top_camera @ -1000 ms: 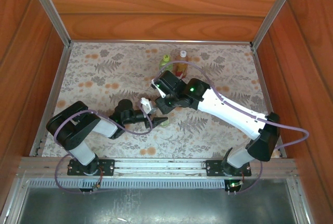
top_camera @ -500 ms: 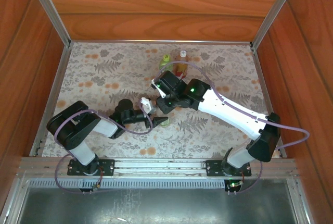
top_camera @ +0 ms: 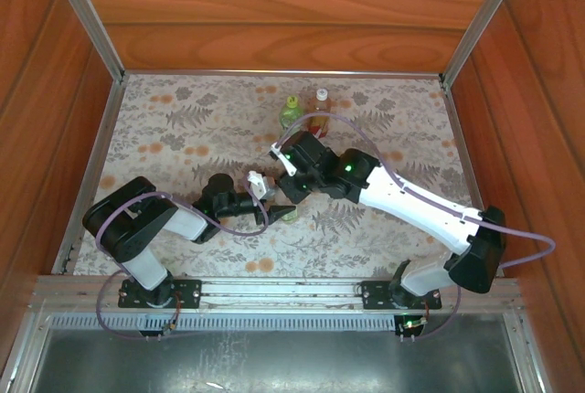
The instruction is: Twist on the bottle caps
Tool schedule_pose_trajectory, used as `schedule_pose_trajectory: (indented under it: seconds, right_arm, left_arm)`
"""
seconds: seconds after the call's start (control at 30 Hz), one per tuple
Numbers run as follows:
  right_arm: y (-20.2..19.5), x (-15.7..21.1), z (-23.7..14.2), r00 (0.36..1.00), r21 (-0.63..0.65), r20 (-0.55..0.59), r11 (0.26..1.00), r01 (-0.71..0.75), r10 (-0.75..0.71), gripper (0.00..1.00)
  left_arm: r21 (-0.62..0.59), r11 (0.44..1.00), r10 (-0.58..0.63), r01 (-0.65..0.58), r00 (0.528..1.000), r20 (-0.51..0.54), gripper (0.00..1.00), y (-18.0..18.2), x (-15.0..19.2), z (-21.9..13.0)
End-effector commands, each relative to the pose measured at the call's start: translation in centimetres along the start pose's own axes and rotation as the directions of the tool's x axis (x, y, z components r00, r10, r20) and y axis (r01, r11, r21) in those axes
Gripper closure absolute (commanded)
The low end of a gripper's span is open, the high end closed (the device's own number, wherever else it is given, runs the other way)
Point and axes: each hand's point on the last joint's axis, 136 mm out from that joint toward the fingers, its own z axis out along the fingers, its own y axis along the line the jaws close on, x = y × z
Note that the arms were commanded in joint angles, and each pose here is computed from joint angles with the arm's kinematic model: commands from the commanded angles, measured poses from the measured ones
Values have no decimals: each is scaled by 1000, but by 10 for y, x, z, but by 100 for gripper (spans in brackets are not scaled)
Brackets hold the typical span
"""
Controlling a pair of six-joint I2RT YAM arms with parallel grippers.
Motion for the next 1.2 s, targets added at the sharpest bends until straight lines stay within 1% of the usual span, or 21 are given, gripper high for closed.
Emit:
schedule_pose_trajectory:
  seconds: [0.0,0.07,0.2,0.33,0.57,0.73,0.83,0.97,1.17]
  right_arm:
    - [2,18,7,998,-17,-41,999,40,-41,66]
    - [3,14,4,999,-26,-16,999,43,-43,65]
    - [18,5,-8,994,-111,63,989,101,-94,62]
    - [22,8,-9,986,-140,69,978,158,-149,62]
    - [19,15,-8,980,-131,77,972,195,-186,62]
    - [19,25,-4,973,-142,54,962,231,-226,61]
    - [15,32,2,971,-126,25,963,239,-238,61]
    - [16,35,6,979,-135,-6,970,201,-204,62]
    - [6,37,10,987,-86,-65,986,143,-149,62]
  left_arm:
    - [18,1000,-18,18,1000,13,31,0,-4,3]
    - [26,1000,-16,15,1000,16,31,-1,-5,4]
    - [38,999,-17,16,1000,14,31,-3,-5,3]
    - [46,999,-17,16,1000,17,31,-5,-6,3]
    - [58,998,-23,22,1000,14,31,-6,-6,4]
    - [62,998,-31,30,999,15,31,-6,-7,3]
    - [60,998,-36,36,999,13,31,-5,-7,3]
    - [62,998,-34,33,999,11,32,-4,-9,4]
    - [52,999,-16,16,1000,1,32,-3,-9,3]
